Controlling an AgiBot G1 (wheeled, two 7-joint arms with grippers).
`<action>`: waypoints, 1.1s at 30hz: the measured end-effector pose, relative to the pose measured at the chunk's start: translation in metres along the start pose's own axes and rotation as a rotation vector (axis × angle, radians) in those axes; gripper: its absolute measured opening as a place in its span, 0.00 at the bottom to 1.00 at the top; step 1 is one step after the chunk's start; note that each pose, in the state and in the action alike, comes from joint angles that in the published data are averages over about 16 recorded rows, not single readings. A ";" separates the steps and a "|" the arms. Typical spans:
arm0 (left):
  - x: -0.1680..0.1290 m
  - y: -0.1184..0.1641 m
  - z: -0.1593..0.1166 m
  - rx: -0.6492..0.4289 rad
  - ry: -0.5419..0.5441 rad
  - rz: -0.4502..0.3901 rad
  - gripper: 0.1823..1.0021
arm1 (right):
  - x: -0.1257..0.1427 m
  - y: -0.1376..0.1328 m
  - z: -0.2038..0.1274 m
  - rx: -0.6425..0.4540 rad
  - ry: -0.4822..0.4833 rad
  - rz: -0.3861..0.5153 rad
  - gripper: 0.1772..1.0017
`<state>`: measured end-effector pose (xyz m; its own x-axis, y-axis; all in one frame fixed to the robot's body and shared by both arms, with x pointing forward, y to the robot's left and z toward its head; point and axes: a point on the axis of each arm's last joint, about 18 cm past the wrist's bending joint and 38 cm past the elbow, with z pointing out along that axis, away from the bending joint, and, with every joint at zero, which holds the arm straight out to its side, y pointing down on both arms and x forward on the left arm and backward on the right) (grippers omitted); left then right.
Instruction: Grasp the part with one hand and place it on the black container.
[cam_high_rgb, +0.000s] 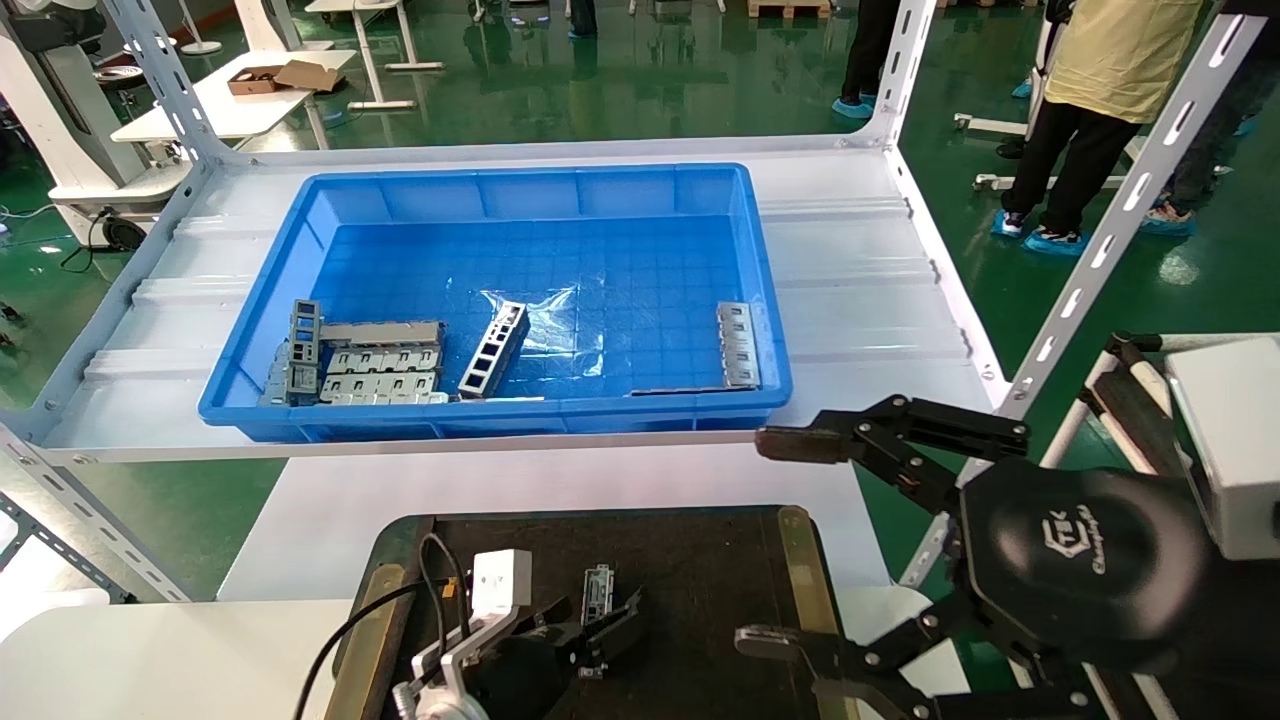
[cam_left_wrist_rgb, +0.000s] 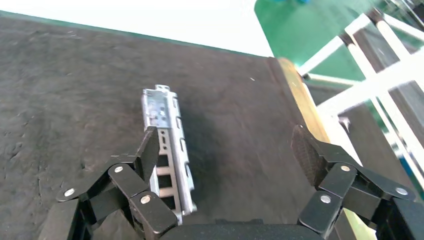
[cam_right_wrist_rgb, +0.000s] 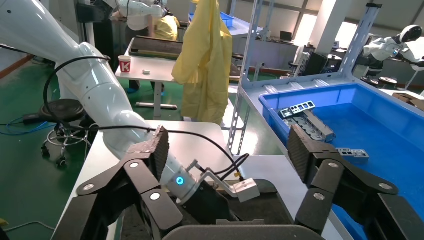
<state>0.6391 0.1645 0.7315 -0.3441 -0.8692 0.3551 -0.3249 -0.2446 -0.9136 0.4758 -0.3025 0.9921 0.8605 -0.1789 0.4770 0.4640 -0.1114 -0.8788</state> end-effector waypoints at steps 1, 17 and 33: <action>-0.002 -0.001 -0.003 -0.002 0.015 0.015 0.90 | 0.000 0.000 0.000 0.000 0.000 0.000 0.76; -0.033 -0.016 -0.063 -0.064 0.238 0.252 1.00 | 0.000 0.000 0.000 0.000 0.000 0.000 0.98; -0.064 -0.045 -0.119 -0.086 0.329 0.471 1.00 | 0.000 0.000 0.000 0.000 0.000 0.000 1.00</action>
<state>0.5706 0.2824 0.7736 -0.7199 -0.6935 -0.0304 -0.1361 0.1838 -0.9735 0.4758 -0.3025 0.9921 0.8605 -0.1789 0.4770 0.4640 -0.1114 -0.8788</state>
